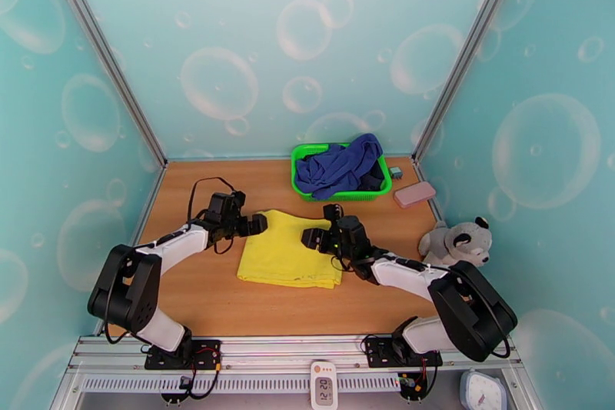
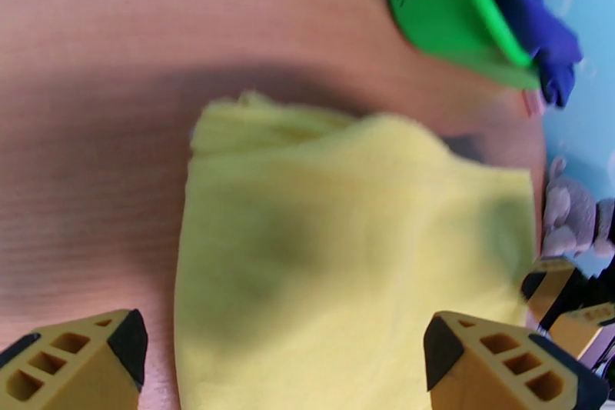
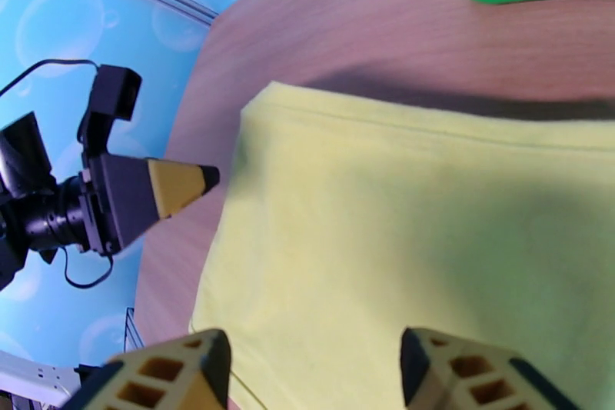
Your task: Fold and stack the trousers
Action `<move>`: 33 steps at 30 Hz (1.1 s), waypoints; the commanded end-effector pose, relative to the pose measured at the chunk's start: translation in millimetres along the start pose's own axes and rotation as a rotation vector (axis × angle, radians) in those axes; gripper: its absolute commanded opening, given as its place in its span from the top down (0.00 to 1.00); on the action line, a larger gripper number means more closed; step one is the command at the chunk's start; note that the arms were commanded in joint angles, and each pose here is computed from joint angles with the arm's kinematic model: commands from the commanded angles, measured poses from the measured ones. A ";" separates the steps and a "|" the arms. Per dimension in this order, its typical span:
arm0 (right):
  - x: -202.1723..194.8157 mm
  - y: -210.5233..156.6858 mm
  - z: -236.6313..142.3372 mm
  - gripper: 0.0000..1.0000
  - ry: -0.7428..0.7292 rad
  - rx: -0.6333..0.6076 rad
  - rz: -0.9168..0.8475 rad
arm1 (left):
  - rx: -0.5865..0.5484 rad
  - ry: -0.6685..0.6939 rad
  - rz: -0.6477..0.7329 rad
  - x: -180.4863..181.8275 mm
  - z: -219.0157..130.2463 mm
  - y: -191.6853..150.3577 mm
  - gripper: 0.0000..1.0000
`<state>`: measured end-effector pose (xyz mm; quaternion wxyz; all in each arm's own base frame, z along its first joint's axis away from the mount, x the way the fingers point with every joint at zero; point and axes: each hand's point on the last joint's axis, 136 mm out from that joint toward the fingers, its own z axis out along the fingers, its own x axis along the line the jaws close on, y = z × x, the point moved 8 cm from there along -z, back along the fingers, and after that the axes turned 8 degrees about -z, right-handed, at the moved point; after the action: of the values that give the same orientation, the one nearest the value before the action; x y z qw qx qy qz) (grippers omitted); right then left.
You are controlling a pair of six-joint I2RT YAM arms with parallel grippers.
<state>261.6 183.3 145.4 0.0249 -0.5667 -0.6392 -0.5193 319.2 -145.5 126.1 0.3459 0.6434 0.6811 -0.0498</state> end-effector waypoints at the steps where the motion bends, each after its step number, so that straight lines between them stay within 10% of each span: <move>1: -18.5 -17.2 -8.3 0.37 -0.062 0.047 0.069 | 0.131 -0.027 0.007 7.4 9.8 -20.4 0.00; 14: -41.8 -63.7 -6.2 0.36 -0.150 0.160 0.131 | 0.263 -0.076 0.081 2.1 45.6 -31.3 0.12; 16: -40.8 -64.4 -6.7 0.36 -0.140 0.153 0.132 | 0.284 -0.048 0.080 2.9 50.2 -28.5 0.29; 19: -37.2 -60.4 -9.8 0.36 -0.120 0.123 0.110 | 0.276 -0.020 0.064 3.3 47.0 -14.8 0.97; 33: -10.3 -33.1 -17.4 0.30 0.030 0.001 -0.043 | 0.054 0.224 0.066 7.1 -35.0 84.6 1.00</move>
<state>230.9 168.5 120.0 0.0341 -0.5666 -0.6414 -0.5161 368.0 -135.4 152.5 0.2615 0.6866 0.6766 -0.0496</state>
